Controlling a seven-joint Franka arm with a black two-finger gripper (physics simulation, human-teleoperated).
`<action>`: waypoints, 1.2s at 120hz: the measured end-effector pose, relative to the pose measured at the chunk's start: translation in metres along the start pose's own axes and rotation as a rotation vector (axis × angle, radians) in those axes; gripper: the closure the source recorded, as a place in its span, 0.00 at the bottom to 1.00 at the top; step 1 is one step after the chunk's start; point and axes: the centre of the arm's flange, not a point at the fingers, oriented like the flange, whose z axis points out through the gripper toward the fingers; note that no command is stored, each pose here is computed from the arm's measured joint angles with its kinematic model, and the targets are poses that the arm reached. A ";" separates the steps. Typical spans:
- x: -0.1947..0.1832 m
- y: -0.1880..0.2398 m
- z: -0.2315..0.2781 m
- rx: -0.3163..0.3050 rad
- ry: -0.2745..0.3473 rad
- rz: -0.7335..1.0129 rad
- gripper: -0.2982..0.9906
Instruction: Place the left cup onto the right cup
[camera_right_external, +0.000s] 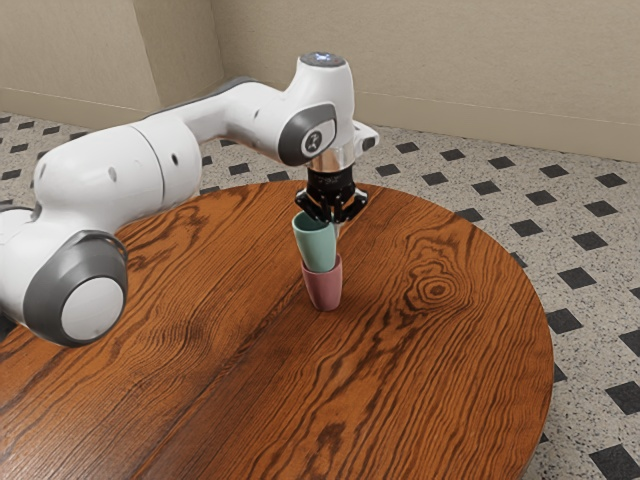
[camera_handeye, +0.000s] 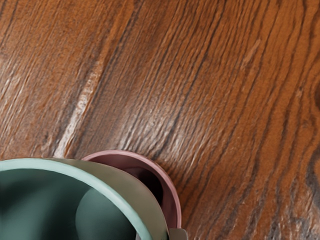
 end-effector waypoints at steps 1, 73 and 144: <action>0.000 0.000 0.000 0.000 0.000 0.000 0.84; -0.001 0.000 -0.006 -0.023 0.013 -0.007 0.32; -0.023 -0.018 -0.078 -0.058 0.045 -0.004 0.24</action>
